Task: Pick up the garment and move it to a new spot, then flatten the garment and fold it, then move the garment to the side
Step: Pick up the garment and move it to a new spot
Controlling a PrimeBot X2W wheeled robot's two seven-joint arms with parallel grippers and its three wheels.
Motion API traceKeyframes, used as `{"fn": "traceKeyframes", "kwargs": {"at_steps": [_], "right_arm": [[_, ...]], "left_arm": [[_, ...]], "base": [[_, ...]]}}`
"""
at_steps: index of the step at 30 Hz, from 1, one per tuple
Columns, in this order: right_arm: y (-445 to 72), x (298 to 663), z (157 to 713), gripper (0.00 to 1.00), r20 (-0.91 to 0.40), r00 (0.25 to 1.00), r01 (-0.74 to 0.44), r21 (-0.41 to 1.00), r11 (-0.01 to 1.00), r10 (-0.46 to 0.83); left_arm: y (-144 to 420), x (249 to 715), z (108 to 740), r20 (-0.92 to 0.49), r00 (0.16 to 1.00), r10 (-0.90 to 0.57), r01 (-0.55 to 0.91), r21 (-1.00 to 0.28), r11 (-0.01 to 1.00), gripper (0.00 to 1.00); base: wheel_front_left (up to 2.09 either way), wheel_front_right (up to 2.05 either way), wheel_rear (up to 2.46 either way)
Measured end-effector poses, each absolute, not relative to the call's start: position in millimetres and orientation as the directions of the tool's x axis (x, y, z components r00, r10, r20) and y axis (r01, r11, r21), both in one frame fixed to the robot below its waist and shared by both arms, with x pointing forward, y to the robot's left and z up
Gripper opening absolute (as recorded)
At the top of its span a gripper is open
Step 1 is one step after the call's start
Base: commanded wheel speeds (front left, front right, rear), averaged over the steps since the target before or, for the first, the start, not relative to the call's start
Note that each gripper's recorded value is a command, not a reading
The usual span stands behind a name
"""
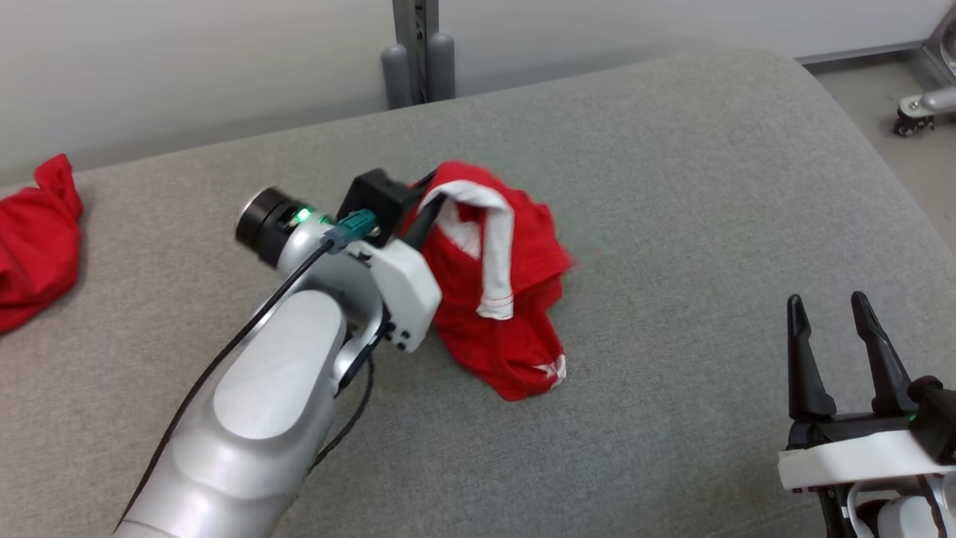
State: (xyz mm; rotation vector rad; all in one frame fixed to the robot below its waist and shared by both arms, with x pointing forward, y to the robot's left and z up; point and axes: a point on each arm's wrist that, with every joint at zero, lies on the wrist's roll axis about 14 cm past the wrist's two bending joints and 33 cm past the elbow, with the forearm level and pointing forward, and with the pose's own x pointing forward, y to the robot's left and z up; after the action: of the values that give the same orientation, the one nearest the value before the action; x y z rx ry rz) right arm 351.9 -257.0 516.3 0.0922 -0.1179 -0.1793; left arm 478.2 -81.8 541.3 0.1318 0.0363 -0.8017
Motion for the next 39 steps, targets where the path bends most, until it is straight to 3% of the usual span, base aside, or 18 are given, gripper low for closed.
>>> {"fn": "traceKeyframes", "kwargs": {"at_steps": [6,11,14,15,16,17,18,29,39], "right_arm": [[-253,359,508,1.0,0.08,0.982,0.164,0.104,0.981,-0.172],[-250,362,504,1.0,0.067,0.985,0.154,0.108,0.982,-0.162],[-248,361,503,1.0,0.064,0.985,0.151,0.109,0.982,-0.158],[-247,361,503,1.0,0.064,0.986,0.148,0.111,0.983,-0.156],[-247,361,504,1.0,0.065,0.986,0.148,0.112,0.983,-0.156],[-247,361,504,1.0,0.066,0.986,0.147,0.114,0.982,-0.156],[-247,361,504,1.0,0.066,0.986,0.147,0.114,0.983,-0.155],[-240,364,511,1.0,0.093,0.987,0.121,0.118,0.986,-0.132],[-222,369,521,1.0,0.13,0.989,0.06,0.119,0.991,-0.076]], "left_arm": [[-63,489,463,-0.262,0.723,-0.64,0.674,0.065,0.735,0.0],[-65,490,436,-0.321,0.713,-0.624,0.668,0.041,0.743,0.0],[-66,490,431,-0.329,0.71,-0.623,0.668,0.035,0.743,0.32],[-67,489,427,-0.334,0.708,-0.622,0.669,0.035,0.742,0.49],[-67,488,425,-0.338,0.707,-0.621,0.668,0.034,0.743,0.8],[-66,488,424,-0.336,0.709,-0.62,0.667,0.033,0.744,0.96],[-66,489,425,-0.331,0.712,-0.62,0.666,0.036,0.746,1.0],[-41,486,452,-0.216,0.775,-0.594,0.612,0.019,0.791,1.0],[7,468,474,-0.121,0.874,-0.471,0.469,-0.047,0.882,1.0]], "base": [[0.0,0.0,0.0],[0.0,0.0,0.0],[0.0,0.0,0.0],[0.0,0.0,0.0],[0.0,0.0,0.0],[0.0,0.0,0.0],[0.0,0.0,0.0],[0.0,0.0,0.0],[0.0,0.0,0.0]]}}
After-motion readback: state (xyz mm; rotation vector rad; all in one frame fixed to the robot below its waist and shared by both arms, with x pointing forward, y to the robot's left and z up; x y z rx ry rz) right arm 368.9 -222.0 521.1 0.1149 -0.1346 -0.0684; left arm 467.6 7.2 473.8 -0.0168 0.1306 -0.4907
